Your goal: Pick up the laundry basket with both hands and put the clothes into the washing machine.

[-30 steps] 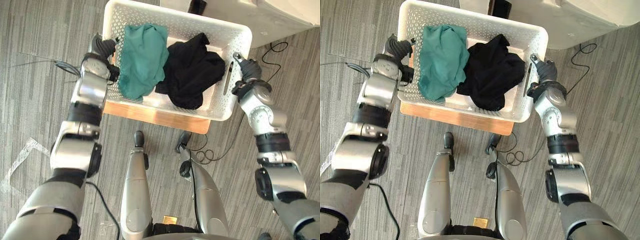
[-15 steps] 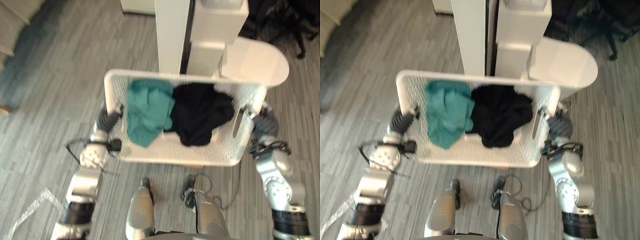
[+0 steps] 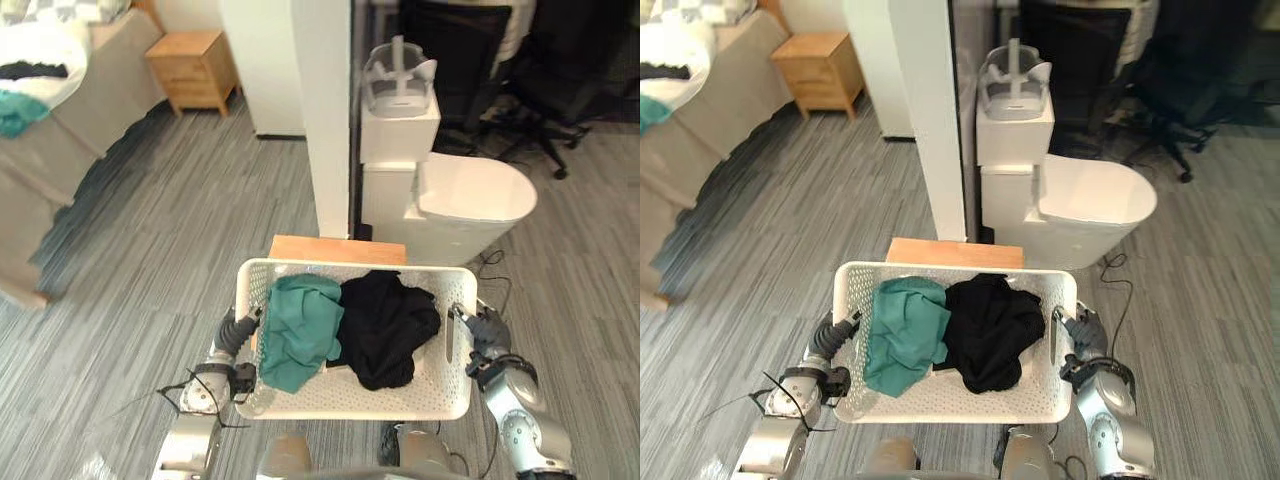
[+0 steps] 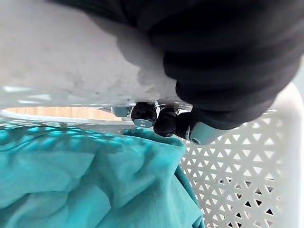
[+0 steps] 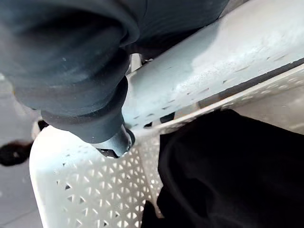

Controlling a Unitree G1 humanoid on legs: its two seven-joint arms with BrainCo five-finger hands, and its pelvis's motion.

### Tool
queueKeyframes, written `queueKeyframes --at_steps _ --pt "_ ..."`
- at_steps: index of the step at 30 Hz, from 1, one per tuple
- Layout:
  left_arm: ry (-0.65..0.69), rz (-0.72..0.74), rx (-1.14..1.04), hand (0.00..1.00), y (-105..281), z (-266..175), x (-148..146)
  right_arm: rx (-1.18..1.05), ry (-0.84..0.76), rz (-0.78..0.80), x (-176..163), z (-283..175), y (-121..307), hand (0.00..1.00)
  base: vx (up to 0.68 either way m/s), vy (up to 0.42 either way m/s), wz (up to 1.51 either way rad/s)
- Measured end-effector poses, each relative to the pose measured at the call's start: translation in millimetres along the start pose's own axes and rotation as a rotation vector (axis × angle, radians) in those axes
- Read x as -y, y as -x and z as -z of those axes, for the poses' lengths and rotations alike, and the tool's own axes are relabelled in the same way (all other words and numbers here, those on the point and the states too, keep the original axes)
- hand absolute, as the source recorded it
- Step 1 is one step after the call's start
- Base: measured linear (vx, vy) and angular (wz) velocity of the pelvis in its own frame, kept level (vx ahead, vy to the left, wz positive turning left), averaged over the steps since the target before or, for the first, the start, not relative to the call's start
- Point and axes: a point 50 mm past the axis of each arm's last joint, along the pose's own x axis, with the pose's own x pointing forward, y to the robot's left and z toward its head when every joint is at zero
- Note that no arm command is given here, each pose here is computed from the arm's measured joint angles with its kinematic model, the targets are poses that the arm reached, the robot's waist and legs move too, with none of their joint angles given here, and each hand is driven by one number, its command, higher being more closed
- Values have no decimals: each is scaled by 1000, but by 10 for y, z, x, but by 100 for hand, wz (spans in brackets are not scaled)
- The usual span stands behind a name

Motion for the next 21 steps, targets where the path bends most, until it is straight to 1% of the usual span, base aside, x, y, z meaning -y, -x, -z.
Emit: queueKeyframes --at_steps 3,6,9,13,15,19,21 --pt "-29 0 -6 100 -24 11 -1 -14 -18 21 16 63 39 100 -463 330 -97" --pt "-43 -3 -54 100 -33 121 -38 -50 -29 43 42 176 126 100 -541 272 -98" --pt "-43 -29 -80 100 21 189 -100 -74 -30 39 -21 251 140 100 -383 132 -127" --pt "-43 -65 -62 100 92 155 -186 -74 -35 19 -110 306 85 100 -383 -101 -70" --pt "-29 -65 -51 100 88 135 -159 -58 -18 12 -122 274 18 100 -344 -199 -39" --pt "37 -57 -48 100 76 127 15 -17 43 12 -52 133 -71 100 -300 -181 -12" --pt "29 -71 -43 100 65 114 5 -13 45 15 -61 119 -121 100 -351 -190 -16"
